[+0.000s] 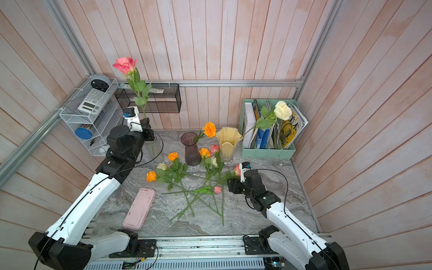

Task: Arrange the flowers in different vases according to their colors
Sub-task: Insert the flower into the vase.

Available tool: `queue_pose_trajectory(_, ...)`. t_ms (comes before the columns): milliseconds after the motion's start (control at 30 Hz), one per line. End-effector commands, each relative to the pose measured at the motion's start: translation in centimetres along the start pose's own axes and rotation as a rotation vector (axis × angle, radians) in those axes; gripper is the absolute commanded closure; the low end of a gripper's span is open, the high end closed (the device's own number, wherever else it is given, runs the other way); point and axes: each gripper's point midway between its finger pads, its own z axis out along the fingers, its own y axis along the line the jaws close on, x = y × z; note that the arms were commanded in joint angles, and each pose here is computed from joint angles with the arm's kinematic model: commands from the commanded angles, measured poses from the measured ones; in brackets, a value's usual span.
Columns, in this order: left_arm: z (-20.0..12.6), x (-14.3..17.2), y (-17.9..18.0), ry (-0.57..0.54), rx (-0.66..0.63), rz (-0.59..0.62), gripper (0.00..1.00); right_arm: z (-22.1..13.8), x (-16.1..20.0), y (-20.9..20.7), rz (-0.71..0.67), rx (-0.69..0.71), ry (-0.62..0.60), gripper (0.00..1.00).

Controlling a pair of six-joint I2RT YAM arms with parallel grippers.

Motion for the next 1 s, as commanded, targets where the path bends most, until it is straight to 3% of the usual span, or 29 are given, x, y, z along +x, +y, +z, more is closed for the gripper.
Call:
queue_pose_trajectory(0, 0.9, -2.6, 1.5, -0.145, -0.077, 0.065, 1.00, 0.0, -1.5, 0.9, -0.019, -0.029, -0.035, 0.27)
queue_pose_trajectory(300, 5.7, -0.5, 3.3, -0.191, -0.128, 0.136, 1.00, 1.4, -1.5, 0.9, -0.032, -0.039, -0.016, 0.27)
queue_pose_trajectory(633, 10.1, 3.2, 4.8, -0.209, -0.140, 0.135, 1.00, 3.1, -1.8, 0.9, -0.044, -0.031, 0.015, 0.27)
queue_pose_trajectory(967, 9.5, 10.5, 5.8, -0.183, -0.170, 0.125, 1.00, 3.7, -2.0, 1.1, -0.050, -0.039, 0.033, 0.27)
